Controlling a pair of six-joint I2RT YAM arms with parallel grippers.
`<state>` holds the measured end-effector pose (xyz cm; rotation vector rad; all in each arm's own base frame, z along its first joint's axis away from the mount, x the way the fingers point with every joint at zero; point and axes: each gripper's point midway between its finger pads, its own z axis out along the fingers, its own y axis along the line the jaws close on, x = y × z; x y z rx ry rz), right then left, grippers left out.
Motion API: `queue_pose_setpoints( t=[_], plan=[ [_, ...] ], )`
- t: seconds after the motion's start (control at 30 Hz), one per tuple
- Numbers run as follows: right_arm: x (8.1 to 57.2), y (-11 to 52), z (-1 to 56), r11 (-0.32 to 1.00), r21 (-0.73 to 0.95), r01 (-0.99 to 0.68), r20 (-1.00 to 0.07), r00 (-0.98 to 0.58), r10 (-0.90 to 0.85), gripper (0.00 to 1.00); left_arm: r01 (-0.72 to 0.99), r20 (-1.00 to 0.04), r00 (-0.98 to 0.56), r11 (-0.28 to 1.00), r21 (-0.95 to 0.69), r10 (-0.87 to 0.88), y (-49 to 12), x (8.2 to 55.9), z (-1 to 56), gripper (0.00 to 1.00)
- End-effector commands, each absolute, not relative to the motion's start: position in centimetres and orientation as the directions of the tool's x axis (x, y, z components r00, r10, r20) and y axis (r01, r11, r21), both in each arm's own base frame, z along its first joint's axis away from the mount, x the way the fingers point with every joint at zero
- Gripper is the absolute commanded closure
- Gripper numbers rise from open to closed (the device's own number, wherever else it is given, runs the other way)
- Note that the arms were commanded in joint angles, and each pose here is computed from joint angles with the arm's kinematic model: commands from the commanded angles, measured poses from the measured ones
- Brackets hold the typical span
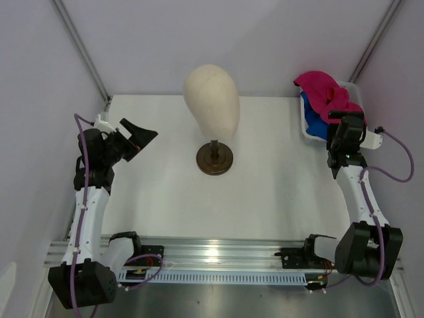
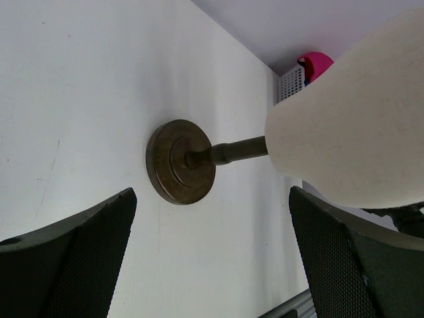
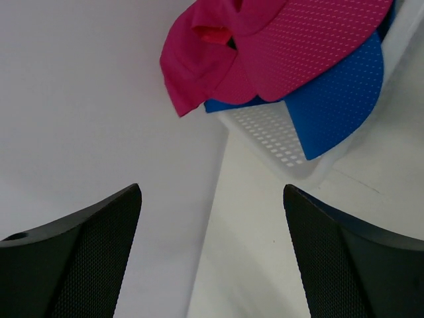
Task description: Stack the hats
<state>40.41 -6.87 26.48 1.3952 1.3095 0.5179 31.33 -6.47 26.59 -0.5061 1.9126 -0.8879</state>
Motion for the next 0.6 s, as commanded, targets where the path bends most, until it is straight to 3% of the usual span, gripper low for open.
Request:
queue_pose_setpoints(
  t=[0.0, 0.23, 0.43, 0.57],
  plan=[
    [41.7, -9.1, 27.0, 0.097, 0.916, 0.389, -0.292, 0.484, 0.825, 0.09, 0.038, -0.607, -0.440, 0.662, -0.749, -0.662, -5.9, 32.1, 27.2, 0.00],
    [44.3, -8.9, 23.7, -0.043, 0.904, 0.425, -0.212, 0.535, 0.817, 0.12, 0.023, -0.603, -0.457, 0.668, -0.743, -0.654, -5.7, 33.0, 26.6, 0.00],
    [46.1, -8.8, 22.2, -0.078, 0.886, 0.457, -0.229, 0.578, 0.783, 0.01, 0.002, -0.584, -0.456, 0.656, -0.755, -0.671, -5.6, 33.6, 25.1, 0.00],
    [46.6, -9.0, 20.2, -0.115, 0.865, 0.488, -0.236, 0.598, 0.766, 0.00, -0.032, -0.575, -0.447, 0.655, -0.755, -0.685, -4.6, 34.3, 24.4, 0.00]
  ],
)
